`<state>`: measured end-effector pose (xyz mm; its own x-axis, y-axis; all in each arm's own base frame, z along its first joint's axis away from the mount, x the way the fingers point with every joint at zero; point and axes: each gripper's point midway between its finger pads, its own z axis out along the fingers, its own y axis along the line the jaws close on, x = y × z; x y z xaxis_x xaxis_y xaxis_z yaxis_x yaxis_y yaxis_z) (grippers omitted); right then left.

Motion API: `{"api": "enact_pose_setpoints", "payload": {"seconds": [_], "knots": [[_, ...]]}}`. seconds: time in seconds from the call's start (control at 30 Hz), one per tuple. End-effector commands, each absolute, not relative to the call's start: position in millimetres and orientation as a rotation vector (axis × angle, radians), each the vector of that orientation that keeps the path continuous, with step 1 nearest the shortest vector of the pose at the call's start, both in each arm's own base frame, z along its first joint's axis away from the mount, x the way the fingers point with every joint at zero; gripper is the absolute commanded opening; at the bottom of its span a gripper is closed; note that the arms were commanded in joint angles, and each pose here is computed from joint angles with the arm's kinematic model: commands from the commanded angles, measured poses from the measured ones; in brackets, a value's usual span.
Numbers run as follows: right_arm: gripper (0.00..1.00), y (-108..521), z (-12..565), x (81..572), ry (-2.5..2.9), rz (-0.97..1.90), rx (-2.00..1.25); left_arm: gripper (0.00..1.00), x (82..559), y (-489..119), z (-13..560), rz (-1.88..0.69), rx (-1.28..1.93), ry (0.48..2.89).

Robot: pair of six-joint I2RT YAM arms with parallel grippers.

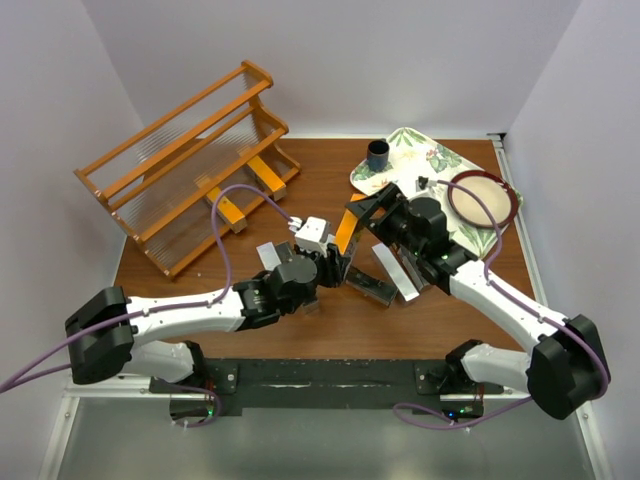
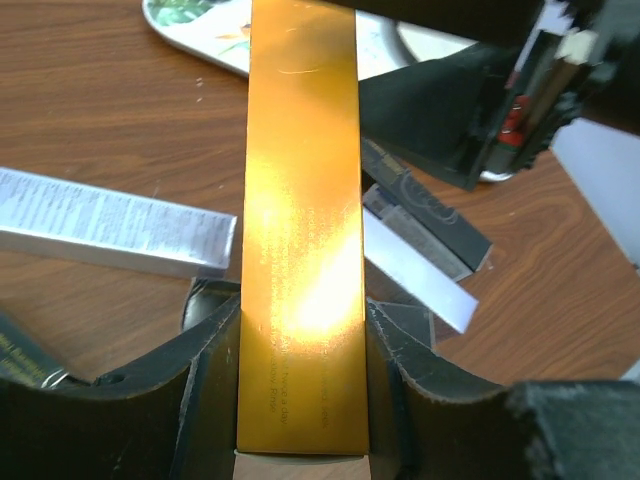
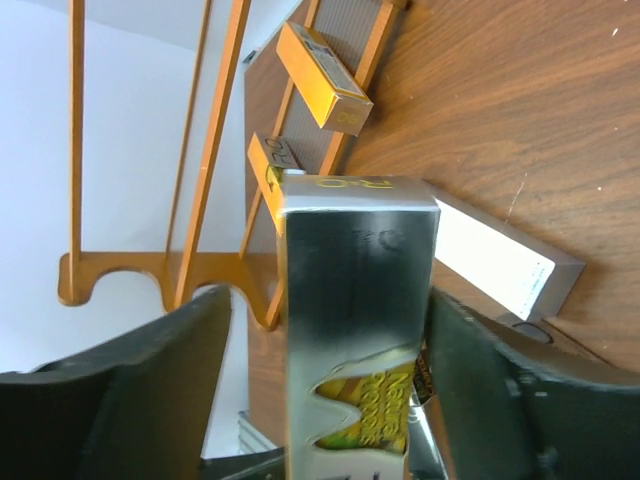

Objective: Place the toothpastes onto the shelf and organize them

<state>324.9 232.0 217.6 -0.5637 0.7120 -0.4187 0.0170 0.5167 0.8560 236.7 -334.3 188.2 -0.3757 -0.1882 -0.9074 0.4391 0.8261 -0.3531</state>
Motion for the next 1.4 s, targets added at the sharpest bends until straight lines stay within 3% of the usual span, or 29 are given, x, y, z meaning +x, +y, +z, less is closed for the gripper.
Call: {"api": "enact_pose_setpoints", "payload": {"seconds": [0.0,0.27,0.63,0.9,1.37], "knots": [[0.89,229.9,240.7,322.9,1.905,1.086,0.519,0.28,247.1,-319.2,216.3,-0.618,0.081,1.794],[0.98,197.8,255.7,317.5,1.878,0.870,0.424,0.27,251.5,-250.9,199.7,-0.347,-0.056,1.889],[0.99,144.5,258.7,307.9,1.860,0.539,0.350,0.24,252.7,-130.0,168.7,-0.122,-0.315,1.996],[0.99,137.5,253.8,304.7,1.863,0.494,0.320,0.24,249.3,-72.6,163.3,-0.017,-0.442,2.017],[0.98,120.9,255.3,299.5,1.836,0.423,0.296,0.24,283.4,-11.7,142.5,0.111,-0.575,2.079]]}}
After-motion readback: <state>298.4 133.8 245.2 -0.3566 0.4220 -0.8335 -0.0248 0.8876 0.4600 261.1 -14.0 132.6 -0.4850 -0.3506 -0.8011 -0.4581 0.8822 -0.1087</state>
